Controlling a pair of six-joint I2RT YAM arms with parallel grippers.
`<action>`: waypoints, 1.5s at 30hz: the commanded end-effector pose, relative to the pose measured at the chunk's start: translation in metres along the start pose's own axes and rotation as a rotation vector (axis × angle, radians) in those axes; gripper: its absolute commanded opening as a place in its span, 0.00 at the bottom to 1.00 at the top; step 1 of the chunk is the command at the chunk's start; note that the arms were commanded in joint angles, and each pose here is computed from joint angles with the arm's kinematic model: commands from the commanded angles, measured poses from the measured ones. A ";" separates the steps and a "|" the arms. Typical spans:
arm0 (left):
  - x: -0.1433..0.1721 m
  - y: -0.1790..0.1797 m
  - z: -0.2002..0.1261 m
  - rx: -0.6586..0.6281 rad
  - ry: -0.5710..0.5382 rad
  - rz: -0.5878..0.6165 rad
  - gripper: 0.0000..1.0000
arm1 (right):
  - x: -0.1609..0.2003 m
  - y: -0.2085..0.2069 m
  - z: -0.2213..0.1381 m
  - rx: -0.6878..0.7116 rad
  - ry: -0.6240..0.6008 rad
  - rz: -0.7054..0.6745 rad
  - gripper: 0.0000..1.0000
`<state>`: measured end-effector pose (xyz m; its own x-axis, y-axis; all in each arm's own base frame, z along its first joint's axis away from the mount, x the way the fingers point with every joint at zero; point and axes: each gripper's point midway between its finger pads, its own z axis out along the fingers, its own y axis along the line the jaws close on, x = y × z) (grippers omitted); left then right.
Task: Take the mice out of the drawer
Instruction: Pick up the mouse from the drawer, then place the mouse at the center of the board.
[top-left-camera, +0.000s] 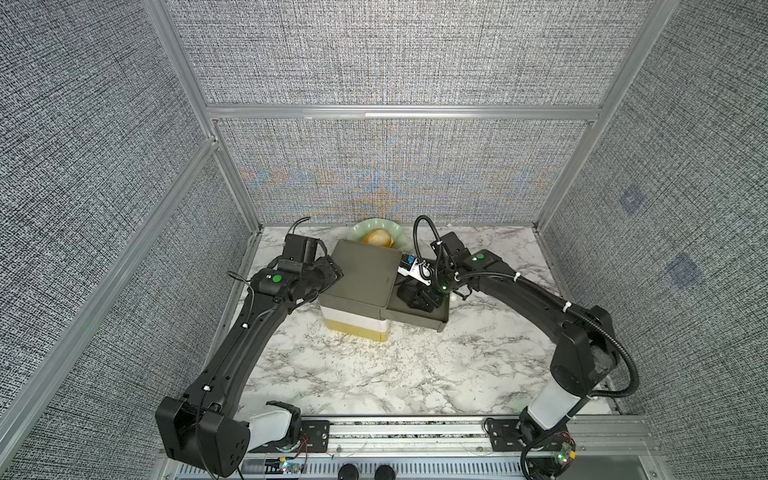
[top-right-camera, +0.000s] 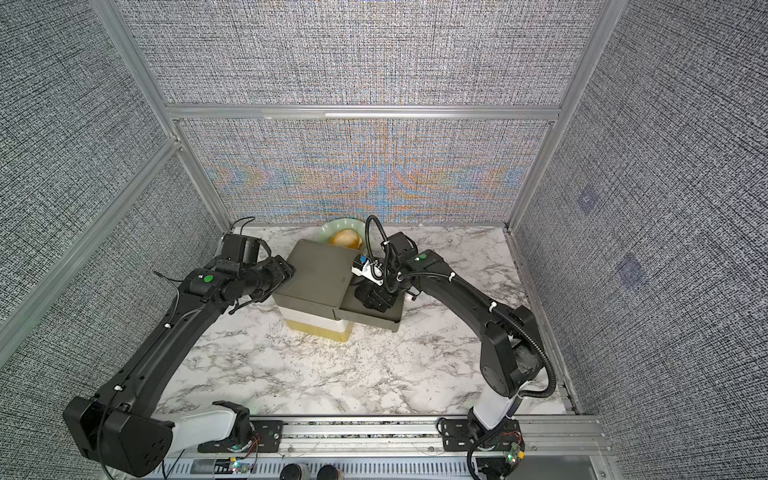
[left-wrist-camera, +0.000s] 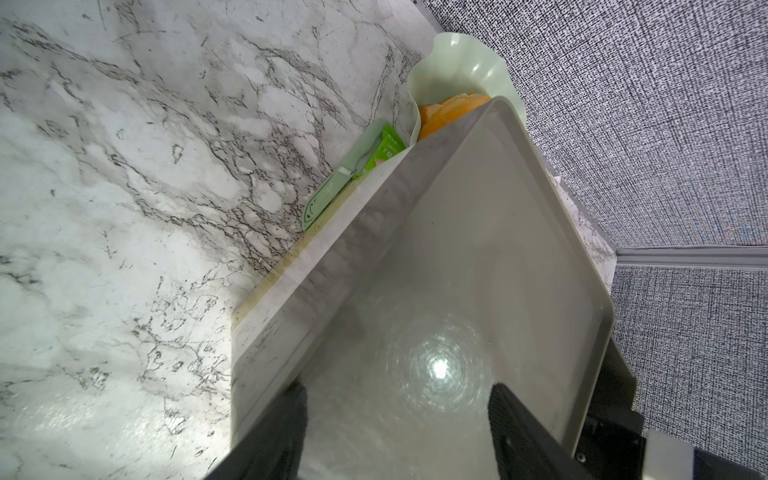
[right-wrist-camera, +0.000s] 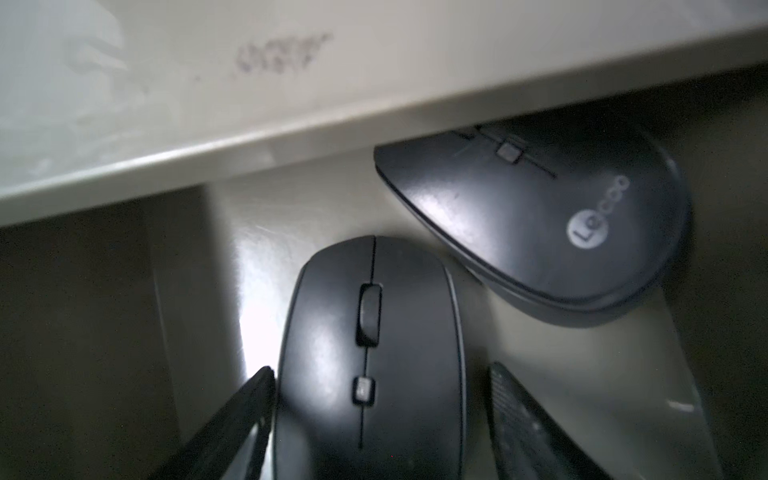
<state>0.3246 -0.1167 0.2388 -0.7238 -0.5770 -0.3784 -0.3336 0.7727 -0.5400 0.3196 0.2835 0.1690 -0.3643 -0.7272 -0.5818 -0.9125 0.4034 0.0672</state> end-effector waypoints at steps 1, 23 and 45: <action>0.007 0.017 0.001 -0.079 0.026 -0.006 0.72 | 0.008 0.002 0.004 0.002 0.041 -0.007 0.76; -0.008 0.003 -0.020 -0.062 -0.015 0.035 0.74 | -0.030 -0.004 -0.057 0.111 -0.074 0.078 0.55; 0.009 -0.126 -0.031 0.222 0.104 0.421 0.96 | 0.069 -0.109 -0.143 0.591 -0.117 0.830 0.55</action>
<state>0.3456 -0.1955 0.3261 -0.8211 -0.2717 -0.5020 0.0470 0.8442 -0.5339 0.3616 0.1307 0.2460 -0.7757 -0.1323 -0.6171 -0.2597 0.9581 0.1211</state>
